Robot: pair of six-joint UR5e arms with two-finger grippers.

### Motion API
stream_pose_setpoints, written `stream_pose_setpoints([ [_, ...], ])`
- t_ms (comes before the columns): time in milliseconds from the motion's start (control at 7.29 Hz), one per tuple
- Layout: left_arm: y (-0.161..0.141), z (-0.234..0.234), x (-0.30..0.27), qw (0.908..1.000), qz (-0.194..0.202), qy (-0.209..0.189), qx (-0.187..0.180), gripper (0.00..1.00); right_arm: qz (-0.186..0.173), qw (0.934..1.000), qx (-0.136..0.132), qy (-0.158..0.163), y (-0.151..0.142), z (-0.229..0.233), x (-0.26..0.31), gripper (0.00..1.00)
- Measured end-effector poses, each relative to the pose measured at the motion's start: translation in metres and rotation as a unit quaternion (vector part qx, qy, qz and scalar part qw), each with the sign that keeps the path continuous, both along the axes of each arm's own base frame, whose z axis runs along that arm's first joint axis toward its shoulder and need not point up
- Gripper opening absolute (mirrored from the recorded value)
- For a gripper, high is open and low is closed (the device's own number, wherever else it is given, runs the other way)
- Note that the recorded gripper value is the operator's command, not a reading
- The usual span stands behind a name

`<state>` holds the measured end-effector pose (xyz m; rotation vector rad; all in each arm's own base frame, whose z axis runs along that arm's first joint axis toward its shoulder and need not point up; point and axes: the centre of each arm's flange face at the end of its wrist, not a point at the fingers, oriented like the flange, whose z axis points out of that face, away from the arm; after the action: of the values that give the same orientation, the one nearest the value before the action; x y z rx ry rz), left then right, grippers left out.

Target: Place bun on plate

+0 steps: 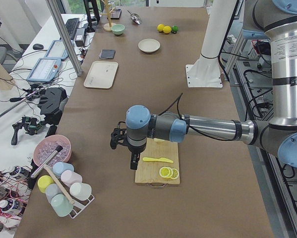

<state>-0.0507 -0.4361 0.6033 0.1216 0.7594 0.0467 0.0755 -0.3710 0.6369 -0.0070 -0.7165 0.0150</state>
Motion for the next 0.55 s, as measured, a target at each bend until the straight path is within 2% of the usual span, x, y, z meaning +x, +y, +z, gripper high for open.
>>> stream_pose_setpoints([
  [274, -0.003, -0.01, 0.001, 0.9999, 0.0, 0.0, 0.015, 0.97, 0.01, 0.9997, 0.021, 0.001, -0.004, -0.02, 0.007, 1.0],
  [548, -0.011, -0.031, 0.001, 0.9978, -0.002, 0.003, 0.066, 0.97, 0.028, 0.9981, 0.056, 0.003, -0.014, -0.052, 0.021, 1.0],
])
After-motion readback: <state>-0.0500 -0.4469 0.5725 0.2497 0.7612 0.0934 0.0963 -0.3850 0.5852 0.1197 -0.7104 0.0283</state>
